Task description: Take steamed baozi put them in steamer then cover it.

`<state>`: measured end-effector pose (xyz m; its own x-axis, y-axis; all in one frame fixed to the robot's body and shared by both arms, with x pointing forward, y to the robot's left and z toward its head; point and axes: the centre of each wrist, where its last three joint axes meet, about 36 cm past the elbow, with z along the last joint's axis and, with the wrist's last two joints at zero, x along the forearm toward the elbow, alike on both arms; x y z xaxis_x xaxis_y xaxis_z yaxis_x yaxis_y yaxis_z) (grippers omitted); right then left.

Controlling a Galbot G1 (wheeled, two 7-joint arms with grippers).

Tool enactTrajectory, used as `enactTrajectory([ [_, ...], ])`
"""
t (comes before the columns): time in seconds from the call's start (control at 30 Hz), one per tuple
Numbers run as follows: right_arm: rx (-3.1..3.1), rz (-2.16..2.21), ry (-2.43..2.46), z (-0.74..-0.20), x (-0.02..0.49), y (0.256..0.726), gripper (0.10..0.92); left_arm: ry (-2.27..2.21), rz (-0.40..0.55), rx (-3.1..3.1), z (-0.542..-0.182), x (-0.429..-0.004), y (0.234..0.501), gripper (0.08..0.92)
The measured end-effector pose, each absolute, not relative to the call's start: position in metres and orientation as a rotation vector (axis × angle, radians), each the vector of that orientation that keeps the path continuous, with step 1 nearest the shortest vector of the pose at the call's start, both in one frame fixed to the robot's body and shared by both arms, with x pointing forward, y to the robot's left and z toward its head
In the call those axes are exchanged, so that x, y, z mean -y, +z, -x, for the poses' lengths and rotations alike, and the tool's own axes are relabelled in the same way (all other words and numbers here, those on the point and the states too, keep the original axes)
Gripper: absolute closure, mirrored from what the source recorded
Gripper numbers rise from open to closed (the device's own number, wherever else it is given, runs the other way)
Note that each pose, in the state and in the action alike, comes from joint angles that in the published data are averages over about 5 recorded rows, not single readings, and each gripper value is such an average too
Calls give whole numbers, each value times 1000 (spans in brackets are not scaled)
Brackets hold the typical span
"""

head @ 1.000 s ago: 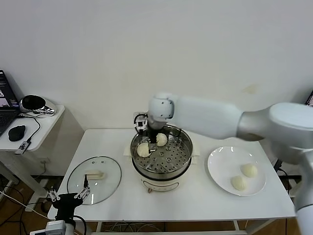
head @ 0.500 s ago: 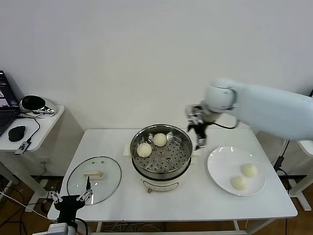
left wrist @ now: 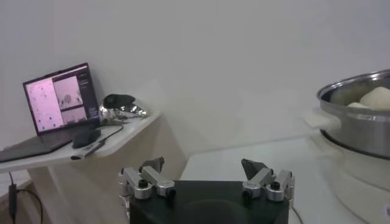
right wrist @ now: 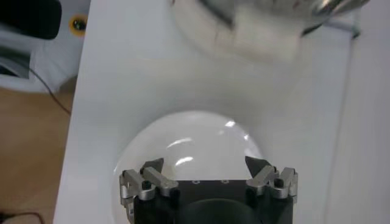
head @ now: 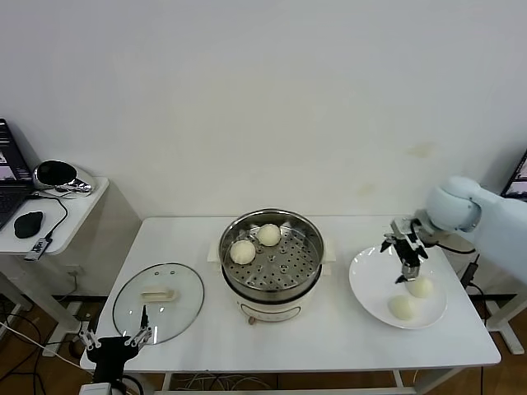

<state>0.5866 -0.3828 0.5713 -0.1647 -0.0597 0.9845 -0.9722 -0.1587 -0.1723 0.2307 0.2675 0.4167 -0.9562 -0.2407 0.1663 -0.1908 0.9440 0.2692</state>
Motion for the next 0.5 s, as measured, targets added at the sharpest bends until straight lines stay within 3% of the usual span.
enactTrajectory([
  [0.5, 1247, -1234, 1391, -573, 419, 500, 200, -378, -332, 2887, -227, -268, 411, 177],
])
